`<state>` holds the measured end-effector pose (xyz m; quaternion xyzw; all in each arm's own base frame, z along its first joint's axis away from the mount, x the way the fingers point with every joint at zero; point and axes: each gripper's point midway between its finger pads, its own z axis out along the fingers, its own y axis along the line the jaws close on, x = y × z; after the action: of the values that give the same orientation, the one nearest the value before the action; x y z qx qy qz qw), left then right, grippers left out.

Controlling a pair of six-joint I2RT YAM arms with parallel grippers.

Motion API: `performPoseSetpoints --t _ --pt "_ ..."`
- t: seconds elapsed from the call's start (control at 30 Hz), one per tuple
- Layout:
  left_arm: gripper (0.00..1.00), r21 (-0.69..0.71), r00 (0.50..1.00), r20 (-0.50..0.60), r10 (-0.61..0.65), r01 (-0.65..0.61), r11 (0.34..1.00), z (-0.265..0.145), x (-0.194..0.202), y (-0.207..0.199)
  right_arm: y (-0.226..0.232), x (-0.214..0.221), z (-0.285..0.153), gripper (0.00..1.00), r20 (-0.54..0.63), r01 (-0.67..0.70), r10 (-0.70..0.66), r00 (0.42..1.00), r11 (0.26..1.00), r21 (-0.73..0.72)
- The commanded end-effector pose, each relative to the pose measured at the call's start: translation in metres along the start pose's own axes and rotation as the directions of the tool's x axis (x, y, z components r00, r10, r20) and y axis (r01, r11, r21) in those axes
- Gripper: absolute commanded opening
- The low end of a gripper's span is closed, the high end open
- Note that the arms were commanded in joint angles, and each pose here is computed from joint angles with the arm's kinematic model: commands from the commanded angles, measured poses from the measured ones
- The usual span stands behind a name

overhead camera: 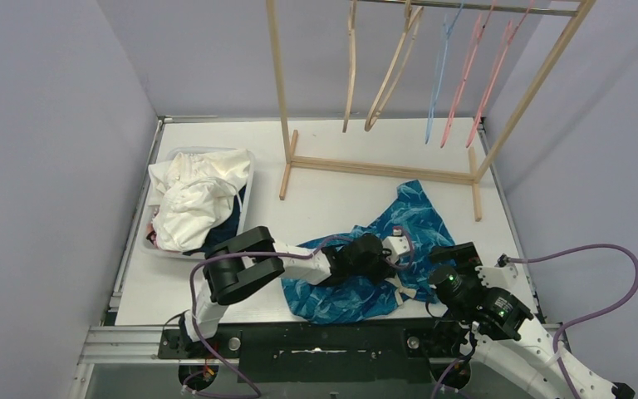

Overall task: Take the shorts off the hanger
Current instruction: Pick up the shorts at the center of the board.

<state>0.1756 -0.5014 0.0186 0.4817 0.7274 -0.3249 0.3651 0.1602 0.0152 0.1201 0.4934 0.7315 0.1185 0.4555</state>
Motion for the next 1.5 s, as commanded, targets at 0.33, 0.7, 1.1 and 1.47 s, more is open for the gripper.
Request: performPoseSetpoints --t 0.33,0.7,1.1,1.47 --pt "0.00 -0.290 0.973 0.169 -0.159 0.203 0.935 -0.155 -0.029 0.062 0.011 0.002 0.006 0.92 0.033 -0.016 0.017 0.999 1.000 -0.026" --pt "0.00 -0.601 0.896 0.436 -0.089 0.363 0.712 -0.347 -0.112 0.146 0.015 0.019 0.010 0.92 -0.024 -0.030 0.029 0.999 0.999 -0.041" --pt "0.00 -0.894 0.866 0.426 0.262 0.359 0.267 -0.568 -0.210 0.184 0.031 0.044 0.020 0.92 -0.060 0.001 -0.005 0.998 0.998 -0.067" --pt "0.00 -0.931 0.873 0.261 0.413 0.341 -0.133 -0.690 -0.261 0.175 0.037 0.058 0.024 0.92 -0.089 0.040 -0.046 0.995 0.996 -0.075"
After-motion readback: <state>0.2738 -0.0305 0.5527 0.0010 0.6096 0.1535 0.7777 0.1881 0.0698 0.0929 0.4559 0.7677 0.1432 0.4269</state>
